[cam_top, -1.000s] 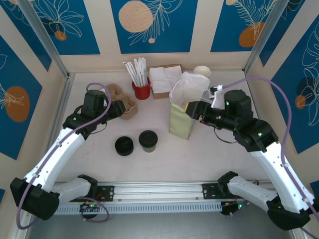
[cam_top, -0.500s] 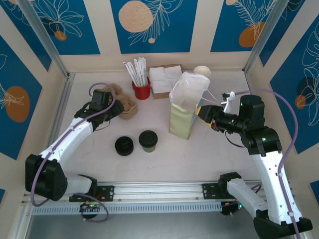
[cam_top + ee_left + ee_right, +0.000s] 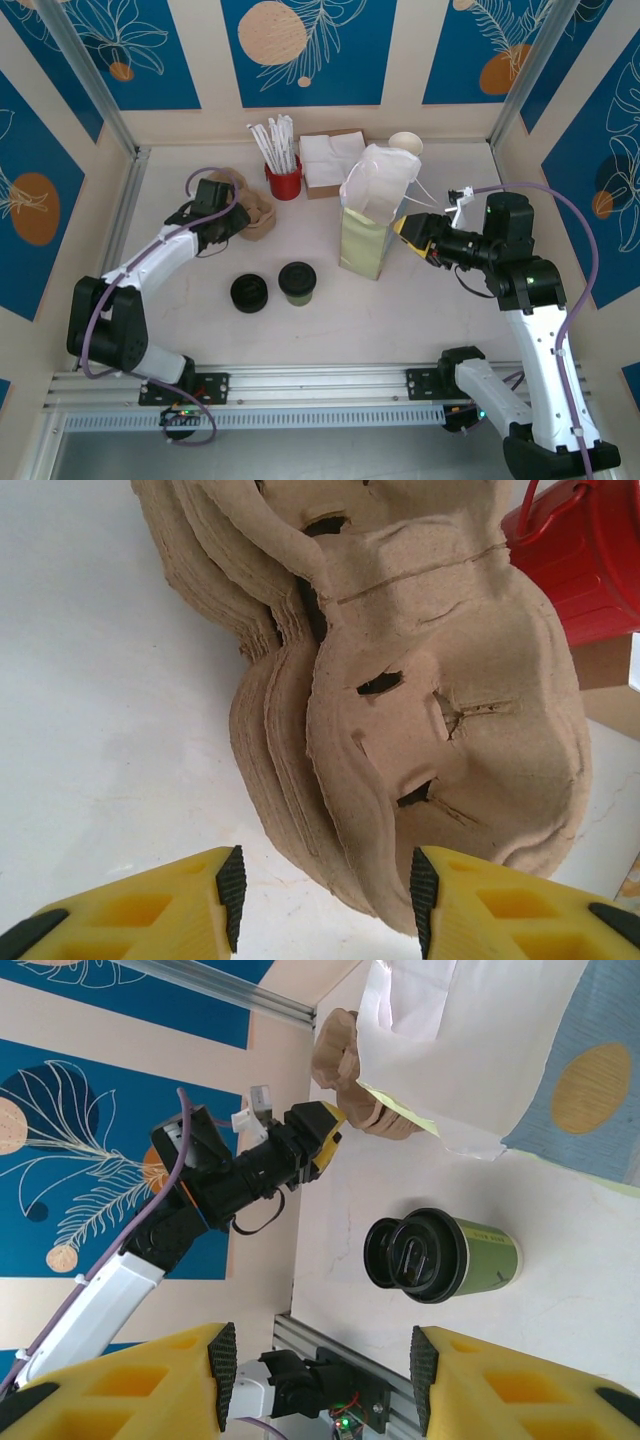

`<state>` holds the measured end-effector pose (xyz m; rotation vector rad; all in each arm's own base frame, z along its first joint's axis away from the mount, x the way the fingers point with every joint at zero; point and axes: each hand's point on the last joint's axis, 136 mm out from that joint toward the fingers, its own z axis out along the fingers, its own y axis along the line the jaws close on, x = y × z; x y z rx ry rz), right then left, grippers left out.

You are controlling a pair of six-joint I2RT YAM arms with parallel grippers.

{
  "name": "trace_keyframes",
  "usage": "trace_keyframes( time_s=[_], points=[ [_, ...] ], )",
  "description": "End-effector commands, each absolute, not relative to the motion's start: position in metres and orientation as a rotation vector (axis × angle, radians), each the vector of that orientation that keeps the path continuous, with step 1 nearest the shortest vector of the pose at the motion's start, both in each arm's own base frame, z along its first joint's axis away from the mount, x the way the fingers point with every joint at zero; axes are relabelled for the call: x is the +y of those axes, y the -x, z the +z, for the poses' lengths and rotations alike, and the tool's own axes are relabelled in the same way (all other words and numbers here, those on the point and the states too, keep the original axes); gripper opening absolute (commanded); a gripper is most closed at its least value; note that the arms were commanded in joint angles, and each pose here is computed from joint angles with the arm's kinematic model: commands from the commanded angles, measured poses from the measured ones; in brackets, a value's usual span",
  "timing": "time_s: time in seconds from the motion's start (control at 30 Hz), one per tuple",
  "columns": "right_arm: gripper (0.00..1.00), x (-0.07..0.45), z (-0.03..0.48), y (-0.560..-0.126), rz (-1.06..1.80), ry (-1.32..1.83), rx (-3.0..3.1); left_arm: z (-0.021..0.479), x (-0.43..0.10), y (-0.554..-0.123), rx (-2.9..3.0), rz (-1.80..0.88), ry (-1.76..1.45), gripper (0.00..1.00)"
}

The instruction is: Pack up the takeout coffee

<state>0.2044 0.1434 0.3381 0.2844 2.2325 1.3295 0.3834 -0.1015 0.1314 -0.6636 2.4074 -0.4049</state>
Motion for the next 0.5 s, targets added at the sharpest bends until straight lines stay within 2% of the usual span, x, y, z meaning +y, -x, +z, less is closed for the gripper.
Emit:
trace_keyframes(
  time_s=[0.0, 0.47],
  points=[
    [0.52, 0.1448, 0.337, -0.1973, 1.355, -0.256, 2.24, 0.1473, -0.1009, -0.3989, 2.35, -0.448, 0.684, 0.48],
    [0.51, 0.1426, 0.3368, -0.2012, 1.355, -0.273, 2.234, 0.142, -0.1089, -0.4076, 2.355, -0.498, 0.674, 0.4]
  ],
)
